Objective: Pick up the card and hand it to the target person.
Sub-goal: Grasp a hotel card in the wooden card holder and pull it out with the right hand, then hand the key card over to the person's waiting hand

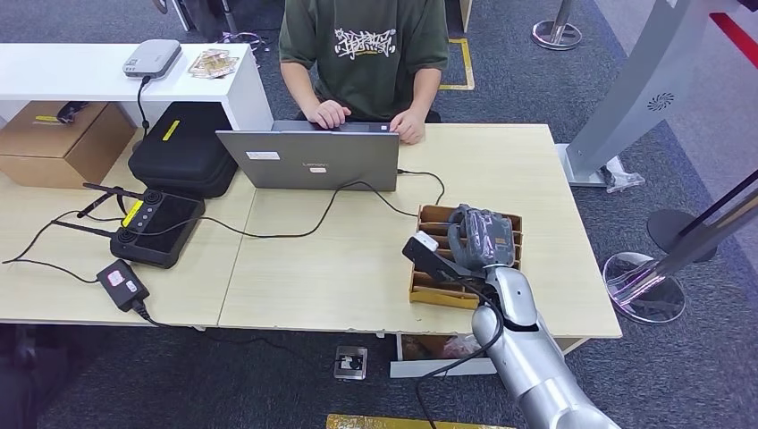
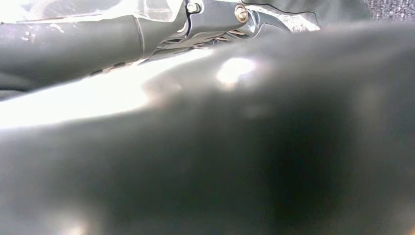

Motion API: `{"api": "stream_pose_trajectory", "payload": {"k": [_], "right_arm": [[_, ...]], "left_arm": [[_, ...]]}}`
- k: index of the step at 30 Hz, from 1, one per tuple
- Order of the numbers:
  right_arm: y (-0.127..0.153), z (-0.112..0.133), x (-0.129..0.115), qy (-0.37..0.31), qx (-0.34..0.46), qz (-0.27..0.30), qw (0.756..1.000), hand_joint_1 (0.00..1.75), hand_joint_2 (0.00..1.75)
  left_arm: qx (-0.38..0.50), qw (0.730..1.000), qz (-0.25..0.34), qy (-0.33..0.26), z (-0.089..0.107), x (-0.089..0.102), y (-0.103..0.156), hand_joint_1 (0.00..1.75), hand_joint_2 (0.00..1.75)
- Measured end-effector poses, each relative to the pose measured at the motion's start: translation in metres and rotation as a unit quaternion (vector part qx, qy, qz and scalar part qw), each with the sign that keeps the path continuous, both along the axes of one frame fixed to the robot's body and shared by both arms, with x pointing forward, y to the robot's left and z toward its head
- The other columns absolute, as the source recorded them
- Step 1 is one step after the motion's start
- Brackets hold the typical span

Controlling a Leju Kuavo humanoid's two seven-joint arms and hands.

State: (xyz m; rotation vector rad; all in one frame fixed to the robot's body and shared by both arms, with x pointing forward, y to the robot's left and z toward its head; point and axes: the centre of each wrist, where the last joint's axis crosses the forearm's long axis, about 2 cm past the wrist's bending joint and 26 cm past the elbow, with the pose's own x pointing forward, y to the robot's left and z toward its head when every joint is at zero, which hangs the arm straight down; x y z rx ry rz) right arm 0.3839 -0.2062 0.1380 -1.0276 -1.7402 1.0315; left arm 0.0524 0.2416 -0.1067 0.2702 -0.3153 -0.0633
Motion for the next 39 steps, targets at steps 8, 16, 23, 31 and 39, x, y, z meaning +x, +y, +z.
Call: {"api": "stream_pose_trajectory", "payload": {"k": [8, 16, 23, 31, 39], "right_arm": [[0.001, 0.010, 0.000, -0.037, 0.005, 0.008, 0.999, 1.49, 1.75], [0.006, 0.055, -0.010, -0.138, 0.024, 0.019, 0.990, 1.47, 1.75], [0.006, 0.077, -0.025, -0.191, 0.035, 0.024, 0.981, 1.49, 1.75], [0.005, 0.079, -0.028, -0.193, 0.041, 0.024, 0.980, 1.52, 1.75], [0.004, 0.078, -0.028, -0.192, 0.044, 0.023, 0.980, 0.69, 1.75]], "left_arm": [[0.000, 1.000, 0.000, -0.002, 0.000, 0.000, 0.000, 0.00, 0.00], [0.001, 1.000, 0.008, -0.004, 0.000, -0.001, 0.000, 0.00, 0.00], [0.004, 1.000, 0.015, 0.000, 0.000, -0.001, 0.000, 0.00, 0.00], [0.005, 1.000, 0.018, 0.002, 0.000, -0.001, 0.000, 0.00, 0.00], [0.005, 1.000, 0.018, 0.002, 0.000, -0.001, 0.000, 0.00, 0.00]]}}
